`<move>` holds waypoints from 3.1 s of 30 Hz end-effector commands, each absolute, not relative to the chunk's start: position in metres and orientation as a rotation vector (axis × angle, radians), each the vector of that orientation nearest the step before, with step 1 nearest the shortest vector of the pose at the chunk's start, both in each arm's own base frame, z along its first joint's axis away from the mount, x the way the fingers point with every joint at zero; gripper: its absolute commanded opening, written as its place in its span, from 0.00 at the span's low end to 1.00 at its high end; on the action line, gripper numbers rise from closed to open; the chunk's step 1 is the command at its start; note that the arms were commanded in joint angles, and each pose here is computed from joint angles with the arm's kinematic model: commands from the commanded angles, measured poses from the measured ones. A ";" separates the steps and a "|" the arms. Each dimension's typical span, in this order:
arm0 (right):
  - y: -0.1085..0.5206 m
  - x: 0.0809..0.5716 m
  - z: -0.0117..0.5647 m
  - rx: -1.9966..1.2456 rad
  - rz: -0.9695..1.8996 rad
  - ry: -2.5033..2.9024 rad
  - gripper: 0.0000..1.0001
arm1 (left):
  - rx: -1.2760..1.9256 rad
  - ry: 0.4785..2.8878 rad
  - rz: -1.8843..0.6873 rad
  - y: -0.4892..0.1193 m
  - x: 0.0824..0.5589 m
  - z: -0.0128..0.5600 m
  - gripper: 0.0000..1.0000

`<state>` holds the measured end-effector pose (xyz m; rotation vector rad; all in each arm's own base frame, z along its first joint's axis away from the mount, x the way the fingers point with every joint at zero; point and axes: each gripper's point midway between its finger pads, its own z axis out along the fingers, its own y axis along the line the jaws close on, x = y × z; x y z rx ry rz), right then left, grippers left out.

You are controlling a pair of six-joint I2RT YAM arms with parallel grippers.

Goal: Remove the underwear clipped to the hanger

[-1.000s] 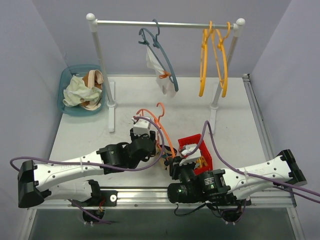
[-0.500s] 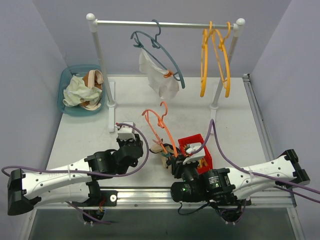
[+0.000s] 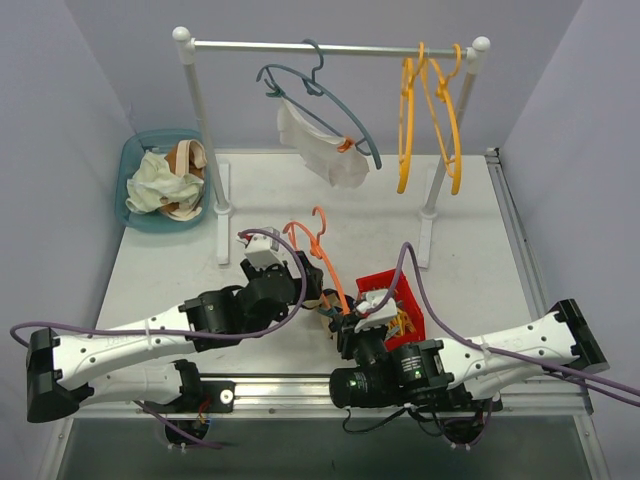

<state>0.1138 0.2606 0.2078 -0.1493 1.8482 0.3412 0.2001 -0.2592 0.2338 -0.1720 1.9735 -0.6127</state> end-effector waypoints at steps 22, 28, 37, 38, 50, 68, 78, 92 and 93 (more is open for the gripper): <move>0.271 0.116 0.232 -0.138 0.299 1.741 0.00 | -0.503 2.058 -0.663 -0.271 0.217 0.192 0.84; 0.272 0.116 0.230 -0.142 0.293 1.741 0.00 | -0.517 2.062 -0.723 -0.283 0.218 0.191 0.75; 0.271 0.116 0.229 -0.148 0.291 1.742 0.00 | -0.501 2.076 -0.726 -0.289 0.219 0.189 0.15; 0.271 0.116 0.229 -0.148 0.291 1.742 0.00 | -0.503 2.076 -0.723 -0.287 0.219 0.190 0.10; 0.264 0.120 0.212 -0.150 0.261 1.777 0.00 | -0.537 1.977 -0.674 -0.239 0.217 0.220 0.03; 0.262 0.131 0.195 -0.129 0.201 1.814 0.00 | -0.404 2.083 -0.528 -0.195 0.192 0.170 0.30; 0.257 0.134 0.177 -0.118 0.170 1.844 0.00 | -0.328 2.113 -0.690 -0.232 0.190 0.156 0.12; 0.259 0.136 0.174 -0.121 0.157 1.850 0.00 | -0.326 2.104 -0.652 -0.250 0.203 0.182 0.91; 0.260 0.136 0.174 -0.120 0.154 1.851 0.00 | -0.329 2.115 -0.653 -0.251 0.202 0.183 0.92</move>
